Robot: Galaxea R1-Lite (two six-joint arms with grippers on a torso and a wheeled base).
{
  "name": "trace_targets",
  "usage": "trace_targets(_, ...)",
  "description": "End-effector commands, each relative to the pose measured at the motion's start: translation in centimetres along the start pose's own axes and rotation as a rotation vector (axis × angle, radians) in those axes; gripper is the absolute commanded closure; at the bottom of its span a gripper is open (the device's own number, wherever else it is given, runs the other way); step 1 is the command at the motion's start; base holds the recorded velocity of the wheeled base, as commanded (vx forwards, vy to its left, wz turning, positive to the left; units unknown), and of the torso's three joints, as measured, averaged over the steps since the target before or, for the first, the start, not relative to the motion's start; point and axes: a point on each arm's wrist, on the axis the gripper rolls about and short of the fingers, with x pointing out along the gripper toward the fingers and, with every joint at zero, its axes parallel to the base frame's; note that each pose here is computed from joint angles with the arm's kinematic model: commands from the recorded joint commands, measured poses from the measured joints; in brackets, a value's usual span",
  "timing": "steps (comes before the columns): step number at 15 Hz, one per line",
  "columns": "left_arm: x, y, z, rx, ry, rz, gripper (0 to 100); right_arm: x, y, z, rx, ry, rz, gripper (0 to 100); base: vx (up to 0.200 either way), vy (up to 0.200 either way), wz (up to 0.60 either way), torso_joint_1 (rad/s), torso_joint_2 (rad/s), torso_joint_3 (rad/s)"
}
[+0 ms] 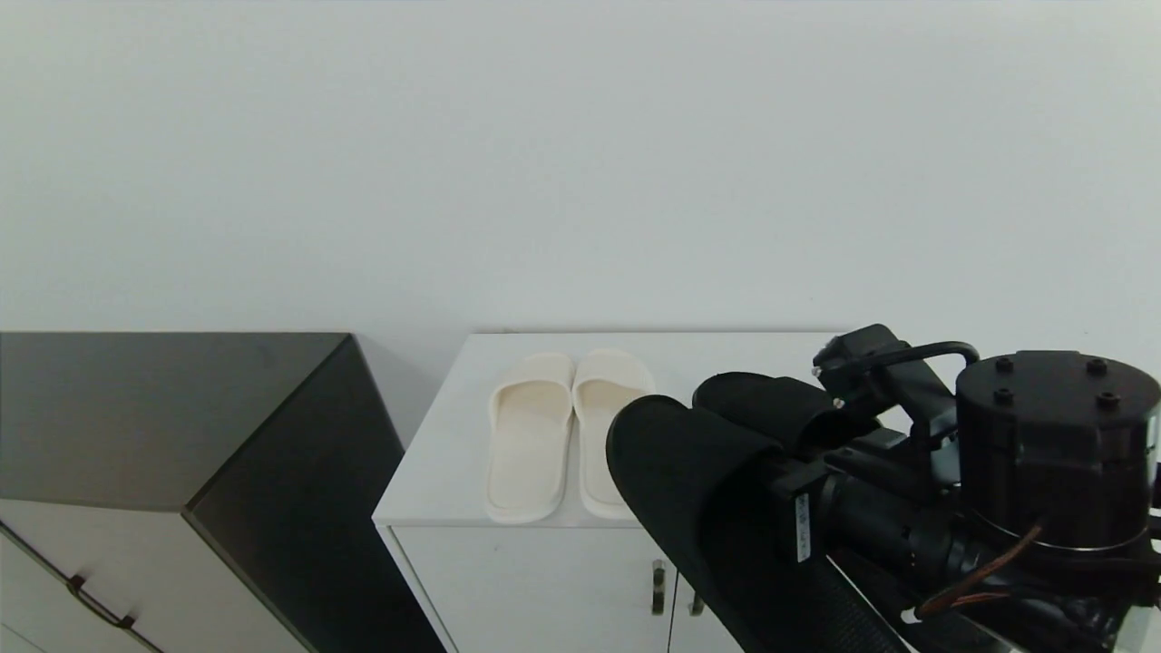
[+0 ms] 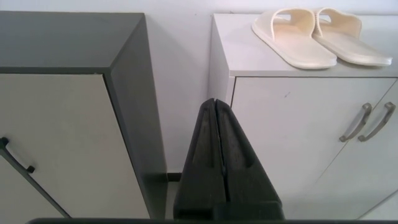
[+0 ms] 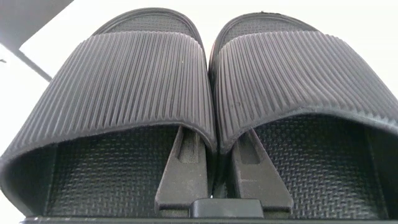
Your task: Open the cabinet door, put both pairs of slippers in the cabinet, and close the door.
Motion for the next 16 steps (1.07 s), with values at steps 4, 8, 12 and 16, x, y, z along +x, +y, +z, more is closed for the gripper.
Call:
trace_targets(4,0.0,0.0,0.0,-0.001,0.001,0.000,100,-0.8,-0.3,-0.6,-0.005,0.013,0.011,100,-0.150,0.000,0.00,0.001,0.00,0.002)
trace_targets(8,0.0,0.0,0.0,-0.001,0.001,0.000,100,-1.1,-0.3,-1.5,-0.016,0.045,0.060,100,-0.150,0.000,0.00,-0.001,0.00,0.004)
trace_targets(12,0.0,0.0,0.0,-0.001,0.001,0.000,100,-2.6,-0.5,-1.9,-0.017,0.054,0.153,100,0.000,0.000,0.00,0.000,0.00,0.000)
trace_targets(16,0.0,0.0,0.0,-0.001,0.001,0.000,100,-2.9,-0.3,-2.7,-0.037,0.082,0.197,100,0.000,0.000,0.00,0.000,0.00,0.000)
